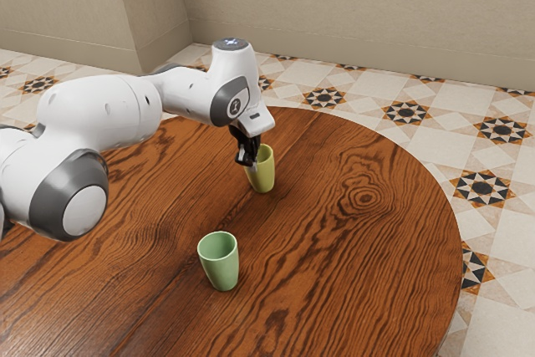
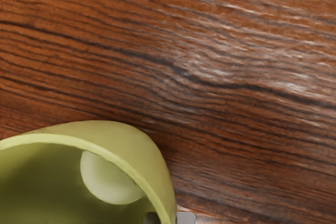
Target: Place the left cup onto the right cup
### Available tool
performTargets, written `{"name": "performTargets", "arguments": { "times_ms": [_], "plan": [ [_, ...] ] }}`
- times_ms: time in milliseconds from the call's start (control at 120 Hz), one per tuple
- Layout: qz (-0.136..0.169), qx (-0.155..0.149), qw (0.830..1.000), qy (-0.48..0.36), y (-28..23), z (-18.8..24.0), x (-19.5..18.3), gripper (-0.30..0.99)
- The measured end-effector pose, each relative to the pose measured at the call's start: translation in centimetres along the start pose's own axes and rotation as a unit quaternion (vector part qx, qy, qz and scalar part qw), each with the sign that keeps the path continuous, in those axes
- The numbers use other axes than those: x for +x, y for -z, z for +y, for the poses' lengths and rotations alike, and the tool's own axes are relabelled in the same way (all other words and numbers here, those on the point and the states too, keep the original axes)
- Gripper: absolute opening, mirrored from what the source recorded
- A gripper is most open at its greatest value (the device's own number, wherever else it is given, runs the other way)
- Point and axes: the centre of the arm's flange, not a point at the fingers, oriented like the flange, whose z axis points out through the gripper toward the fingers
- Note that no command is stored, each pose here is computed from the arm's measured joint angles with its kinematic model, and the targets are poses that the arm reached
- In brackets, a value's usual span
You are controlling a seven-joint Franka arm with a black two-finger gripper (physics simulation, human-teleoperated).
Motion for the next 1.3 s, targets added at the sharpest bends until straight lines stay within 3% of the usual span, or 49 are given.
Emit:
{"name": "performTargets", "arguments": {
  "times_ms": [475,1042,1300],
  "plan": [
    [0.010,0.013,1.000,-0.002,5.1,0.3,0.1,-0.09],
    [0.021,-0.008,1.000,-0.004,11.0,4.2,0.7,-0.09],
    [0.008,-0.012,1.000,-0.007,12.8,6.5,1.0,-0.09]
  ]
}}
